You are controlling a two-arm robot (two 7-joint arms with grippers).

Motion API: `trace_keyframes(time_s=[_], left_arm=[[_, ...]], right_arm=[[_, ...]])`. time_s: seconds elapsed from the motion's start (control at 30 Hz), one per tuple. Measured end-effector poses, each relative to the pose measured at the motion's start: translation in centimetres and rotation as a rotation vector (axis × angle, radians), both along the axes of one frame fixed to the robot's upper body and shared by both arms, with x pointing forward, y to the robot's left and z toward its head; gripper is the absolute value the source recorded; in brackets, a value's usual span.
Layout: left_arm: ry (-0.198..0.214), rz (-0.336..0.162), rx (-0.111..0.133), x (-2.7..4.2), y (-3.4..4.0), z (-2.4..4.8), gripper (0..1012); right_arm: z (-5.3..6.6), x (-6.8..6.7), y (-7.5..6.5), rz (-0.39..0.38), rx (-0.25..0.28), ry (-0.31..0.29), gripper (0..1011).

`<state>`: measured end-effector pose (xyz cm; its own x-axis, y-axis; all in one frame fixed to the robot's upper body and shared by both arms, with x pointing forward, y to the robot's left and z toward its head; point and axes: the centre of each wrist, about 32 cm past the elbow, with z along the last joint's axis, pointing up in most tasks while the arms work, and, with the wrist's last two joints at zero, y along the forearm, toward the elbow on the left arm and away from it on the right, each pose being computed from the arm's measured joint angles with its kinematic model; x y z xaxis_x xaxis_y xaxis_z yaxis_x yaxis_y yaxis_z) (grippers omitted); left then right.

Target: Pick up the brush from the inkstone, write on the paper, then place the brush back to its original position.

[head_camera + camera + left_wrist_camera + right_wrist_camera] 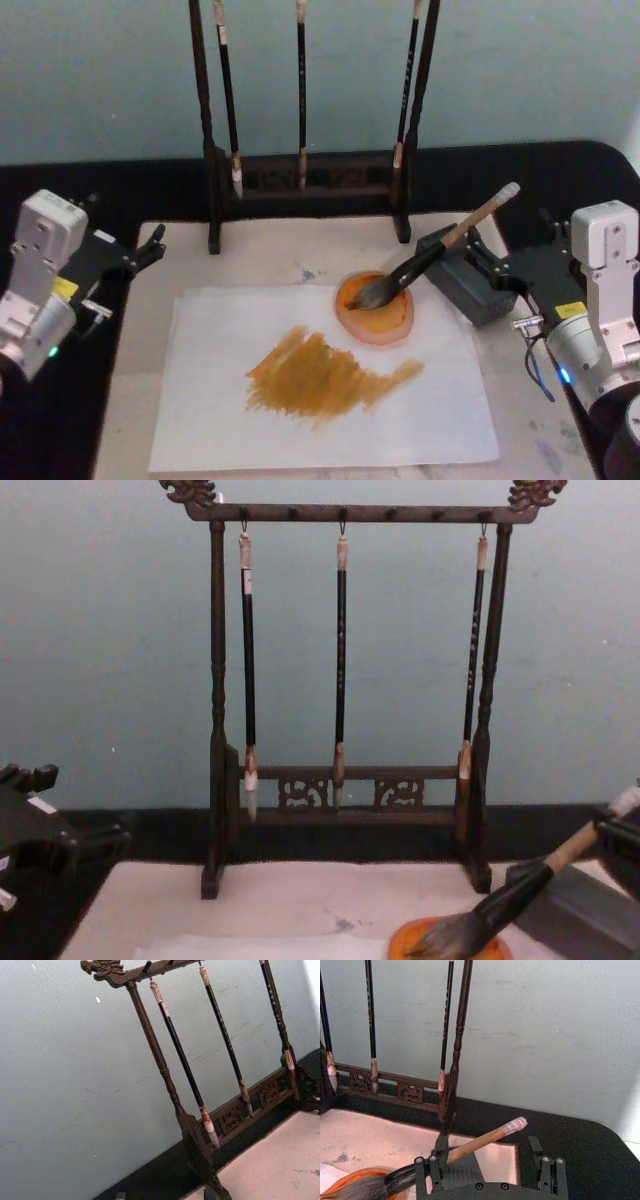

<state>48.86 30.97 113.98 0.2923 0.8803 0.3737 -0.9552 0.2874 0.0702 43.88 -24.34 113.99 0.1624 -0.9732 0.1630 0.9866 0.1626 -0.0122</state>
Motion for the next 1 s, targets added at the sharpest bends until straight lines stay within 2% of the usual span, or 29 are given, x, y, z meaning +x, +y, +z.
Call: trace_keyframes(time_s=[1.0], left_arm=[[0.000, 0.000, 0.000, 0.00, 0.00, 0.00, 1010]], right_arm=[[0.00, 0.00, 0.00, 0.000, 0.000, 0.000, 1000]])
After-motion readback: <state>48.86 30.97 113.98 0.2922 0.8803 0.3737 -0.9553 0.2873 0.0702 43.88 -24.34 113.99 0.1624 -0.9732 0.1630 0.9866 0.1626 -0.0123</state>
